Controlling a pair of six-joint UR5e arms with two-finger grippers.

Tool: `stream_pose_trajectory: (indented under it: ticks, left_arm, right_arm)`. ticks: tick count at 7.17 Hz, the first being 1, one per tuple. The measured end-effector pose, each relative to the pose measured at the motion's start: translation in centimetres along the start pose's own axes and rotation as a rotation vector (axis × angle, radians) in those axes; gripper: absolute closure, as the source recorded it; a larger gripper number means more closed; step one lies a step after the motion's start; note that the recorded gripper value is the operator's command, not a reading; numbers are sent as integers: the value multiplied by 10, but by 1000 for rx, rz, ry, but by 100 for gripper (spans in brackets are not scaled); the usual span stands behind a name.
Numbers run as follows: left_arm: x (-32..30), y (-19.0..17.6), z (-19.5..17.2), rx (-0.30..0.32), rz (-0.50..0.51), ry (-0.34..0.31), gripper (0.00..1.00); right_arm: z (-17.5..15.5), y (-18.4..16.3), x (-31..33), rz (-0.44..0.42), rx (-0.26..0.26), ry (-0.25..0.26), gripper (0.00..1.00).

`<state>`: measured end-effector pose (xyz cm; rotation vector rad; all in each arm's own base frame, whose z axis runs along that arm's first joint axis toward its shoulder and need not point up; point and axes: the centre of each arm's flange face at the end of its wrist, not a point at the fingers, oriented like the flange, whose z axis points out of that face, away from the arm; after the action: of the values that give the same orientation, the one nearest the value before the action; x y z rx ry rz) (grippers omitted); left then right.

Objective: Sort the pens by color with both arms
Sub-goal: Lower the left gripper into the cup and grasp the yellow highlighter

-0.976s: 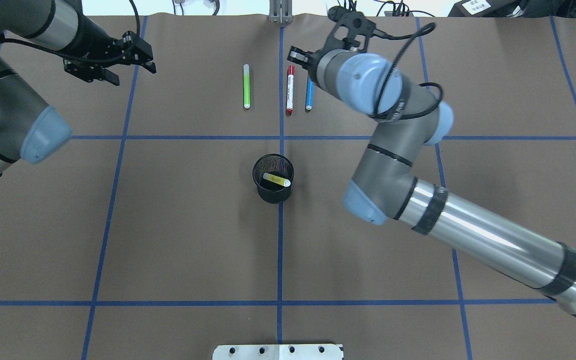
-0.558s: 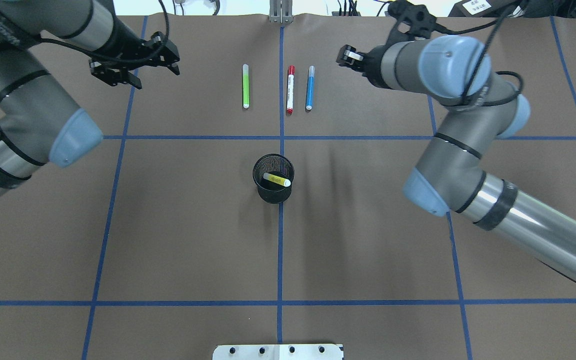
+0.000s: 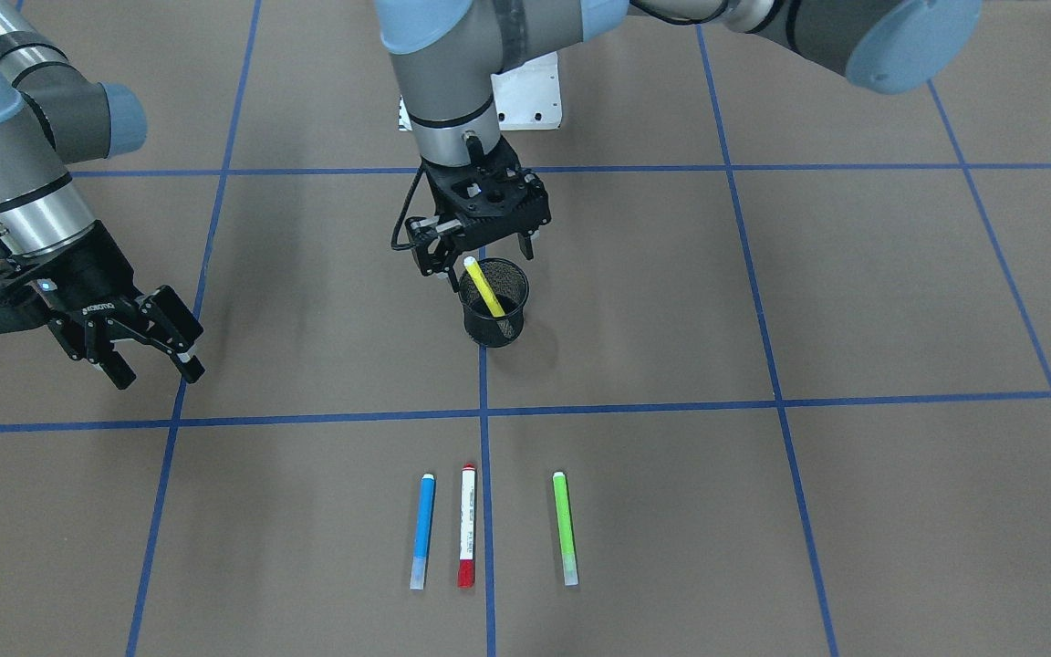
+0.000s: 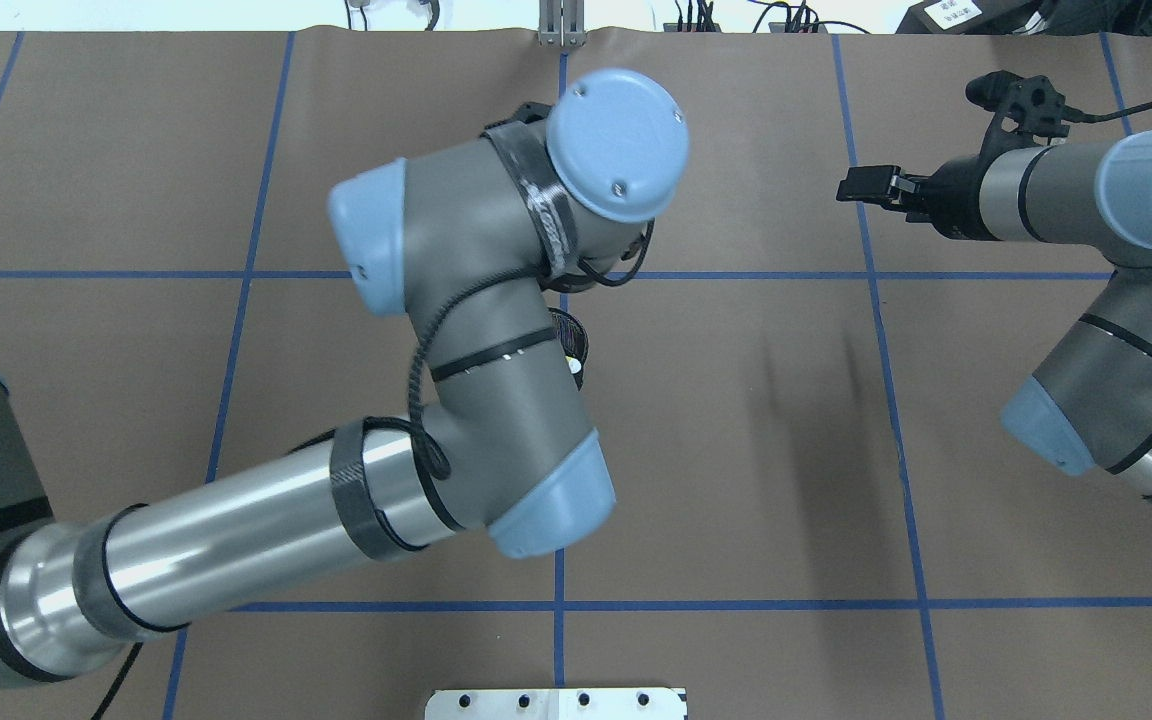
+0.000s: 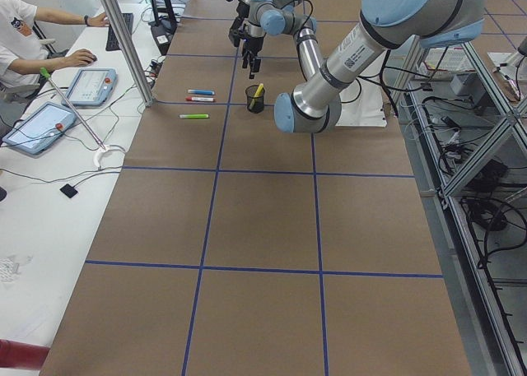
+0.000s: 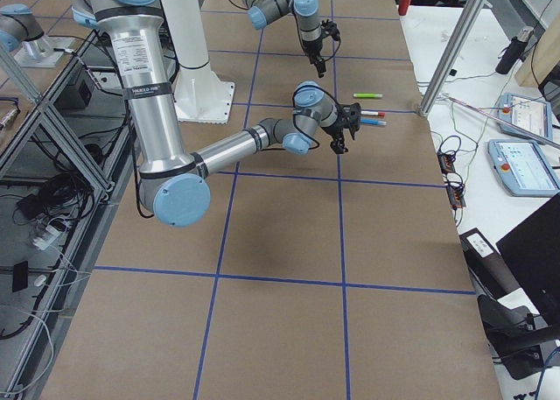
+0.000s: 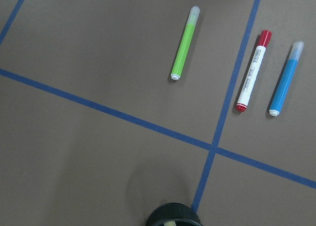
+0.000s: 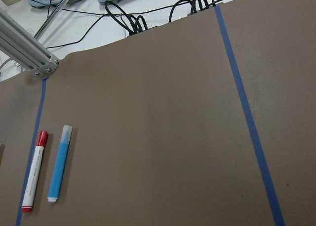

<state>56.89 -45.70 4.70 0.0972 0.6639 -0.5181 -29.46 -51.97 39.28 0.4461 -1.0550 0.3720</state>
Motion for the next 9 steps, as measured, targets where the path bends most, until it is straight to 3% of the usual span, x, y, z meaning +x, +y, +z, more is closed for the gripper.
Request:
stream_pose_trajectory:
  ticks: [3,6,9]
  left_arm:
    - [16,44,34,123,-97,-54,10]
    - [15,60,49,130,-122,-78,29]
    - [13,66,53,125,-131,-85,35]
  right_arm:
    - [6,3,11,-3,-6,12,1]
    - [10,4,16,-2,-6,21,1]
    - [21,5,29,-4,0,6,1]
